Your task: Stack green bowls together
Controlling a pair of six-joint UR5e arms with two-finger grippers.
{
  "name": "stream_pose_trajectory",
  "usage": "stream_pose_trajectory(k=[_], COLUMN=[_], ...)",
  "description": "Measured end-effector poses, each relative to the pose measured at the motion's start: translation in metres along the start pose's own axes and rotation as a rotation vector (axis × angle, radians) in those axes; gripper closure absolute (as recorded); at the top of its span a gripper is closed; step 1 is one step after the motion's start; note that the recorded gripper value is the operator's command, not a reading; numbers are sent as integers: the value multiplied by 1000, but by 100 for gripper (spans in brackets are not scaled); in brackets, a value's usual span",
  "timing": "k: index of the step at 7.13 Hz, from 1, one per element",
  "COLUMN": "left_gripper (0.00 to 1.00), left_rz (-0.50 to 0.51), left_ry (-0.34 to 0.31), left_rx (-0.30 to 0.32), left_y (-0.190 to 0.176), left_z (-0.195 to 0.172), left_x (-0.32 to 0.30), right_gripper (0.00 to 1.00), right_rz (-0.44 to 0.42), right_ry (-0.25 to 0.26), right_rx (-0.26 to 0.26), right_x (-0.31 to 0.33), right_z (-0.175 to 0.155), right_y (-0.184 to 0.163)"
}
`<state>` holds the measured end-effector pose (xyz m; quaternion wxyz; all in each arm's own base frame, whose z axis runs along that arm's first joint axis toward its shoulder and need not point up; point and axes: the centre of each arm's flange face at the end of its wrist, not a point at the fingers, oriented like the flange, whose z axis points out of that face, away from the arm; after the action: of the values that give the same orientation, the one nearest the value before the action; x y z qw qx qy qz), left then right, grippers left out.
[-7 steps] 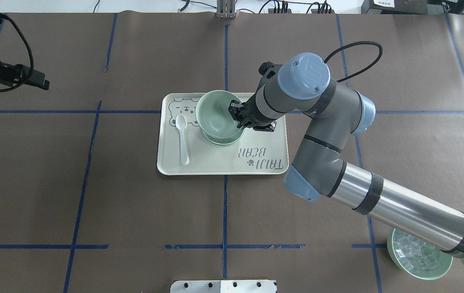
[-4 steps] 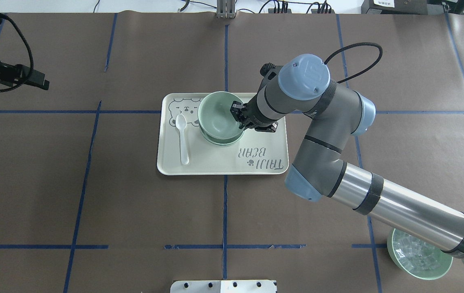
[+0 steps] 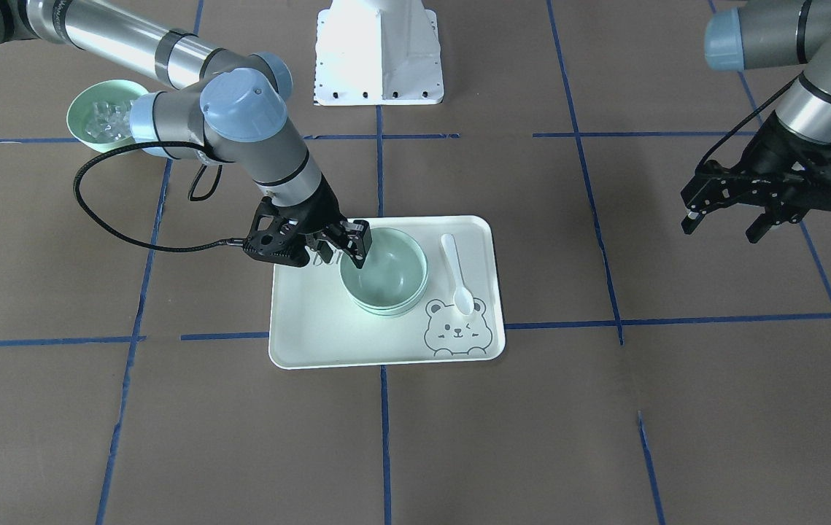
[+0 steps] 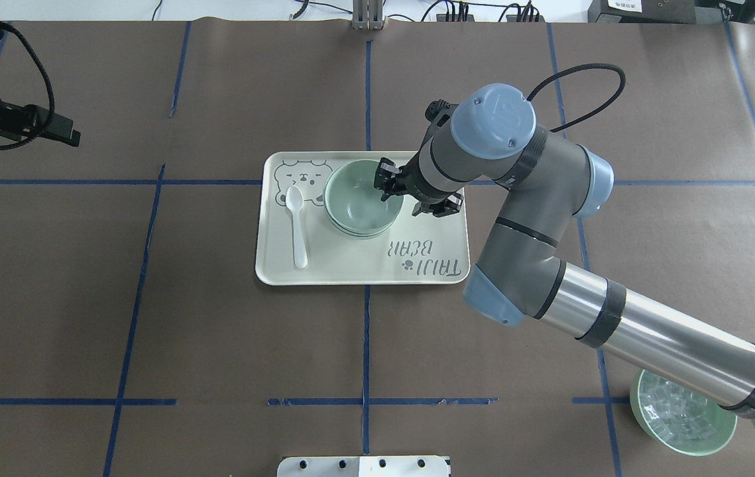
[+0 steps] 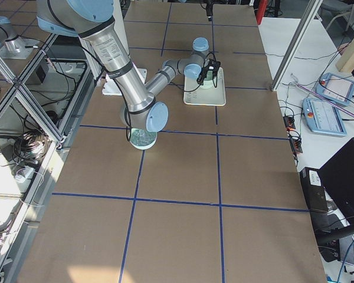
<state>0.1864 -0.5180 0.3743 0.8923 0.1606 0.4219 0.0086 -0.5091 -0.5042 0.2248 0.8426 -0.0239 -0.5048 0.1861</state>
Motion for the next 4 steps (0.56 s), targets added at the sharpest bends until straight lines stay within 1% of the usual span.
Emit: stream_pose_trajectory(k=[1,2,3,4], left_gripper=[0,0,0,0], left_rz=[14,49,101,143], left_ry=[-4,-19,-35,-41], left_rx=[1,4,-2,-18], left_y=[0,0,1,0], left_z=[-2,-8,-17,-28], left_x=[-6,-23,-55,-101], right_gripper=[0,0,0,0], right_rz=[6,-10,-56,-122], right_ry=[-2,-3,1,17], right_rx=[-16,-26,-27,-18], right_x=[14,44,89,146], right_z=[-20,-46,-77,-107], right_y=[-23,-52,-86,-123])
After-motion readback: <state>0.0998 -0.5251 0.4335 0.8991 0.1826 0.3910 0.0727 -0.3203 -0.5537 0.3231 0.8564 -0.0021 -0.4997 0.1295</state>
